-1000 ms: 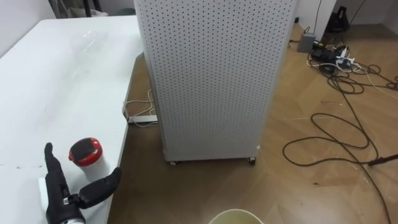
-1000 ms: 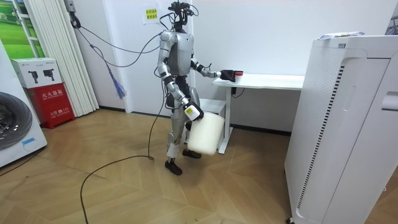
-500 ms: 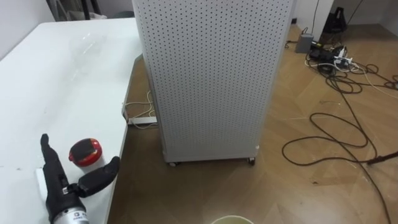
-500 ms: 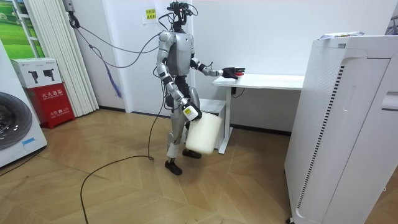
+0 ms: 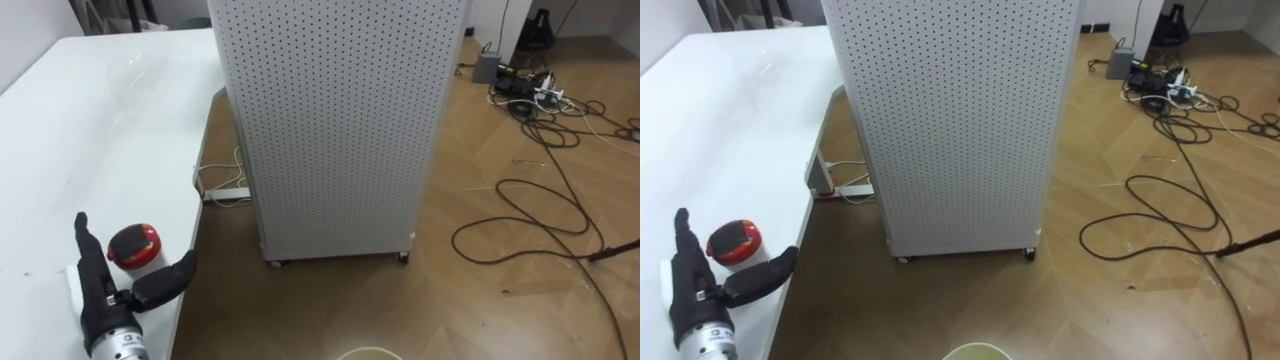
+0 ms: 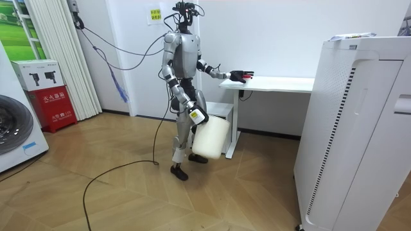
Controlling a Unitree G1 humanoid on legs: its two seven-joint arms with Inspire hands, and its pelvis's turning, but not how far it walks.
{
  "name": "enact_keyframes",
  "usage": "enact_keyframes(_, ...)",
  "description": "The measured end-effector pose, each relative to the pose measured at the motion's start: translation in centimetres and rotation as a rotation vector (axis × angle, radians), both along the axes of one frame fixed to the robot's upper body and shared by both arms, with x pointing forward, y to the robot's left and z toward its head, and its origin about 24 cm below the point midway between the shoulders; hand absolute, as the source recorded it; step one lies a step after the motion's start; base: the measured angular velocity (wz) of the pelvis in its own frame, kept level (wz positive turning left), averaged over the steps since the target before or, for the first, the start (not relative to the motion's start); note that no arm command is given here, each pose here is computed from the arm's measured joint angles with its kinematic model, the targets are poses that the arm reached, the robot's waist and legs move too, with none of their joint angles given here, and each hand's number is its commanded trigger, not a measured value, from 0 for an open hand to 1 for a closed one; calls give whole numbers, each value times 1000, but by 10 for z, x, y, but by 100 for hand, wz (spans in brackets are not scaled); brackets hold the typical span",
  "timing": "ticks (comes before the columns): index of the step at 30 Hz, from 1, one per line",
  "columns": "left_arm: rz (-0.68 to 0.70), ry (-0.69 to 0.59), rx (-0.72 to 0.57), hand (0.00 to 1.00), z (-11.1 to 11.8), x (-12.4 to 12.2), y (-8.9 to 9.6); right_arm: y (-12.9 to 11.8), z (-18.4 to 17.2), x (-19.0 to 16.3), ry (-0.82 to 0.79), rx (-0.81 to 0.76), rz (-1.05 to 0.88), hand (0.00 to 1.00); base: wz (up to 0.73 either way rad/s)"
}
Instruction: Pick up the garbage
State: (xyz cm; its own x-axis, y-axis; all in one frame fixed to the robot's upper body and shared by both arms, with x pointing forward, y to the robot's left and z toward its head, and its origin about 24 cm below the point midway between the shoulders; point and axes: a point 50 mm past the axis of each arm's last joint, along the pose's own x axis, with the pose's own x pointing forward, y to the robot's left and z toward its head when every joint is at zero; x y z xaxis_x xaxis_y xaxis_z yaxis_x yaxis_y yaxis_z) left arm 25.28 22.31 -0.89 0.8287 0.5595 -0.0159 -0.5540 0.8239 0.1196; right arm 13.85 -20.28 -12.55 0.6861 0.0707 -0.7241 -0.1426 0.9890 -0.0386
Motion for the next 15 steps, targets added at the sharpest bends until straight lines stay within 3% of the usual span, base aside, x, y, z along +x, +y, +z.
enact_keyframes(4,-4,-2,-1,0,1,1,0,1,-1,0,9,1,0,100,-5)
enact_keyframes(5,-5,-1,-1,13,1,1,0,1,-1,0,11,1,1,100,0)
enact_keyframes(7,-5,-1,-1,73,1,1,0,1,-1,0,11,1,1,100,-2)
enact_keyframes(9,-5,-1,-1,100,1,1,0,1,-1,0,11,1,1,100,-6)
enact_keyframes(15,-5,24,0,100,-3,1,0,1,-2,-2,30,0,-1,100,-1)
